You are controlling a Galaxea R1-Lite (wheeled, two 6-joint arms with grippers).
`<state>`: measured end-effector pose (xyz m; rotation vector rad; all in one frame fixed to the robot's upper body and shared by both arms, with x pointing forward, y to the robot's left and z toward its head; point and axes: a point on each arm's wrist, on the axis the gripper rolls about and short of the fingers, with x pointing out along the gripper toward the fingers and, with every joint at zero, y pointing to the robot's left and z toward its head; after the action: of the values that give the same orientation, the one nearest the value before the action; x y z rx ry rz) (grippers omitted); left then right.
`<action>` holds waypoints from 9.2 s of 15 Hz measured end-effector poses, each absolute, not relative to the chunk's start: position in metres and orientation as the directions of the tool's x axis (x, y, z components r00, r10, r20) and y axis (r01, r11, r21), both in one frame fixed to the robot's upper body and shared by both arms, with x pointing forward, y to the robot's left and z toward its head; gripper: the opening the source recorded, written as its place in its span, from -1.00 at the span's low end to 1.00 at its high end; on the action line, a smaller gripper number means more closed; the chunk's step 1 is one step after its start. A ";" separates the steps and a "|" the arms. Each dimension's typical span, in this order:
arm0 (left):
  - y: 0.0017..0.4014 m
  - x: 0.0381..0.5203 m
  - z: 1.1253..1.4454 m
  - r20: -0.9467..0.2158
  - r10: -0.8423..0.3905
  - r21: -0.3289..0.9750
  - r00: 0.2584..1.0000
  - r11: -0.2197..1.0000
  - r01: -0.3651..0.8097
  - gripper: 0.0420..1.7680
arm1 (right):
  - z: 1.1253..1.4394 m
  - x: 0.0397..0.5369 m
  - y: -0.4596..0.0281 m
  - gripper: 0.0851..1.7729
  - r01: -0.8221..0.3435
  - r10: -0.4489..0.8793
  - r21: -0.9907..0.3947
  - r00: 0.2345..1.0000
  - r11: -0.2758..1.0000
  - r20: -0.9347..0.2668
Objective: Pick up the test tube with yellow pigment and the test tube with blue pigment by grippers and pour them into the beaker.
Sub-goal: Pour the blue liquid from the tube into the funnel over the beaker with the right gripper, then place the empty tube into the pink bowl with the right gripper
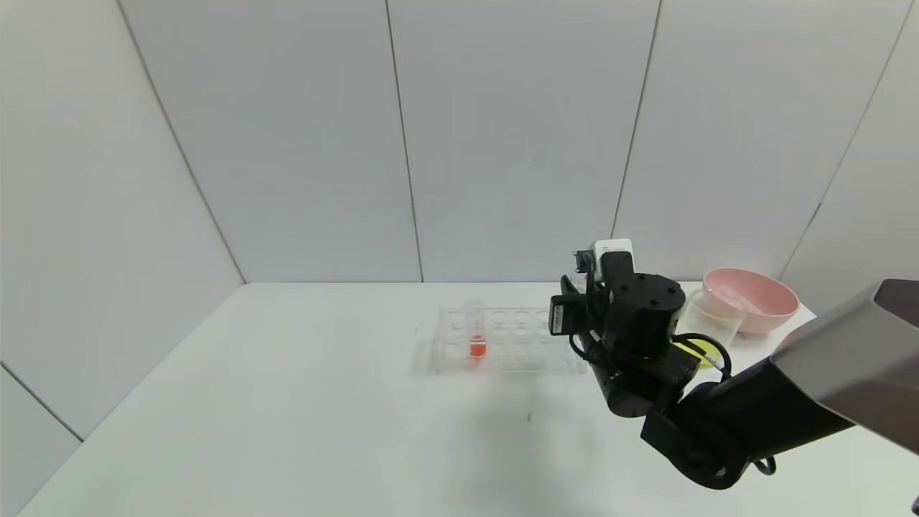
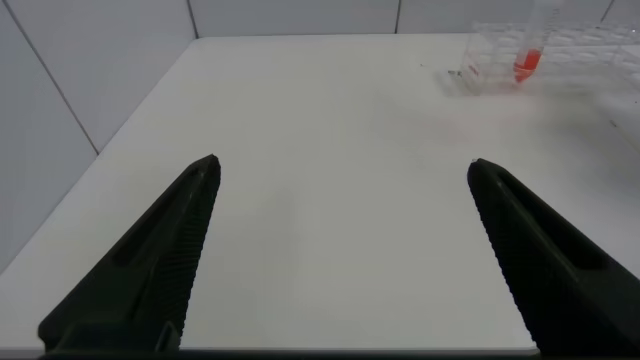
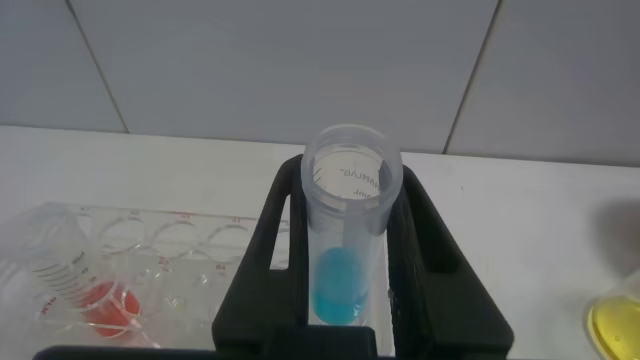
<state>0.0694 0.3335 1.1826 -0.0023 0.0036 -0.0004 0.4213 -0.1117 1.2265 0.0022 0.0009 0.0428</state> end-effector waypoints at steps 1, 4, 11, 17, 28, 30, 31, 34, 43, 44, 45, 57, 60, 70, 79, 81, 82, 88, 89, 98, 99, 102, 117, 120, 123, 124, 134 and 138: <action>0.334 0.069 1.183 -0.004 0.000 -0.003 1.000 1.000 0.000 1.00 | 1.232 0.419 -0.111 -0.50 -0.048 0.048 0.005 0.999 0.999 0.012; 0.334 0.069 1.183 -0.004 0.000 -0.003 1.000 1.000 0.000 1.00 | 1.240 0.414 -0.110 -0.50 -0.056 0.056 0.016 0.998 0.998 0.030; 0.334 0.069 1.183 -0.004 0.000 -0.003 1.000 1.000 0.000 1.00 | 1.254 0.412 -0.118 -0.50 -0.098 0.098 -0.003 0.995 0.995 0.030; 0.334 0.069 1.183 -0.004 0.000 -0.003 1.000 1.000 0.000 1.00 | 1.279 0.390 -0.190 -0.50 -0.428 0.424 -0.020 0.898 0.903 -0.116; 0.334 0.069 1.183 -0.004 0.000 -0.003 1.000 1.000 0.000 1.00 | 1.300 0.365 -0.382 -0.50 -0.597 0.544 -0.112 0.781 0.794 -0.307; 0.334 0.069 1.183 -0.004 0.000 -0.003 1.000 1.000 0.000 1.00 | 1.307 0.373 -0.407 -0.50 -0.580 0.502 -0.171 0.792 0.797 -0.346; 0.334 0.069 1.183 -0.004 0.000 -0.002 1.000 1.000 0.000 1.00 | 1.311 0.379 -0.419 -0.50 -0.575 0.484 -0.197 0.794 0.794 -0.369; 0.334 0.069 1.183 -0.004 0.000 -0.003 1.000 1.000 0.000 1.00 | 1.321 0.396 -0.450 -0.50 -0.578 0.446 -0.243 0.784 0.779 -0.432; 0.334 0.069 1.183 -0.004 0.000 -0.002 1.000 1.000 0.000 1.00 | 1.334 0.456 -0.488 -0.50 -0.628 0.421 -0.297 0.735 0.720 -0.532; 0.334 0.069 1.183 -0.004 0.000 -0.002 1.000 1.000 0.000 1.00 | 1.335 0.459 -0.488 -0.50 -0.631 0.410 -0.296 0.725 0.717 -0.553; 0.334 0.069 1.183 -0.004 0.000 -0.003 1.000 1.000 0.000 1.00 | 1.335 0.463 -0.486 -0.50 -0.636 0.392 -0.291 0.708 0.714 -0.587; 0.334 0.069 1.183 -0.004 0.000 -0.003 1.000 1.000 0.000 1.00 | 1.336 0.486 -0.435 -0.50 -0.672 0.258 -0.415 0.667 0.614 -0.699; 0.334 0.069 1.183 -0.004 0.000 -0.003 1.000 1.000 0.000 1.00 | 1.341 0.486 -0.418 -0.50 -0.672 0.194 -0.458 0.662 0.583 -0.724; 0.334 0.069 1.183 -0.004 0.000 -0.003 1.000 1.000 0.000 1.00 | 1.338 0.492 -0.377 -0.50 -0.675 -0.001 -0.541 0.625 0.501 -0.781; 0.334 0.069 1.183 -0.004 0.000 -0.003 1.000 1.000 0.000 1.00 | 1.332 0.493 -0.365 -0.50 -0.691 -0.129 -0.573 0.583 0.441 -0.802; 0.334 0.069 1.183 -0.004 0.000 -0.003 1.000 1.000 0.000 1.00 | 1.332 0.493 -0.363 -0.50 -0.694 -0.136 -0.576 0.581 0.433 -0.803; 0.334 0.069 1.183 -0.004 0.000 -0.003 1.000 1.000 0.000 1.00 | 1.332 0.493 -0.361 -0.50 -0.696 -0.144 -0.579 0.579 0.426 -0.802; 0.334 0.069 1.183 -0.004 0.000 -0.003 1.000 1.000 0.000 1.00 | 1.330 0.495 -0.353 -0.50 -0.700 -0.228 -0.610 0.568 0.370 -0.791; 0.334 0.069 1.183 -0.004 0.000 -0.003 1.000 1.000 0.000 1.00 | 1.330 0.495 -0.352 -0.50 -0.701 -0.243 -0.615 0.566 0.360 -0.788; 0.334 0.069 1.183 -0.004 0.000 -0.003 1.000 1.000 0.000 1.00 | 1.327 0.498 -0.338 -0.50 -0.716 -0.318 -0.642 0.563 0.274 -0.763; 0.334 0.069 1.183 -0.004 0.000 -0.003 1.000 1.000 0.000 1.00 | 1.327 0.498 -0.337 -0.50 -0.718 -0.329 -0.645 0.562 0.262 -0.759; 0.334 0.069 1.183 -0.004 0.000 -0.003 1.000 1.000 0.000 1.00 | 1.327 0.498 -0.332 -0.50 -0.725 -0.383 -0.653 0.552 0.219 -0.741; 0.334 0.069 1.183 -0.004 0.000 -0.003 1.000 1.000 0.000 1.00 | 1.330 0.499 -0.307 -0.50 -0.731 -0.528 -0.680 0.558 0.053 -0.641; 0.334 0.069 1.183 -0.004 0.000 -0.003 1.000 1.000 0.000 1.00 | 1.331 0.498 -0.306 -0.50 -0.733 -0.512 -0.678 0.563 0.055 -0.649; 0.334 0.069 1.183 -0.004 0.000 -0.003 1.000 1.000 0.000 1.00 | 1.335 0.497 -0.311 -0.50 -0.726 -0.395 -0.681 0.599 0.098 -0.696; 0.334 0.069 1.183 -0.004 0.000 -0.003 1.000 1.000 0.000 1.00 | 1.338 0.496 -0.315 -0.50 -0.719 -0.341 -0.683 0.615 0.127 -0.711; 0.334 0.069 1.183 -0.004 0.000 -0.003 1.000 1.000 0.000 1.00 | 1.368 0.504 -0.364 -0.50 -0.575 0.333 -0.411 0.784 0.707 -0.524; 0.334 0.069 1.183 -0.004 0.000 -0.002 1.000 1.000 0.000 1.00 | 1.381 0.515 -0.366 -0.50 -0.424 0.358 -0.225 0.890 0.877 -0.284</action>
<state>0.0694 0.3335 1.1826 -0.0023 0.0036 0.0000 0.5148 -0.3656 1.3811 -0.2875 0.2379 0.4119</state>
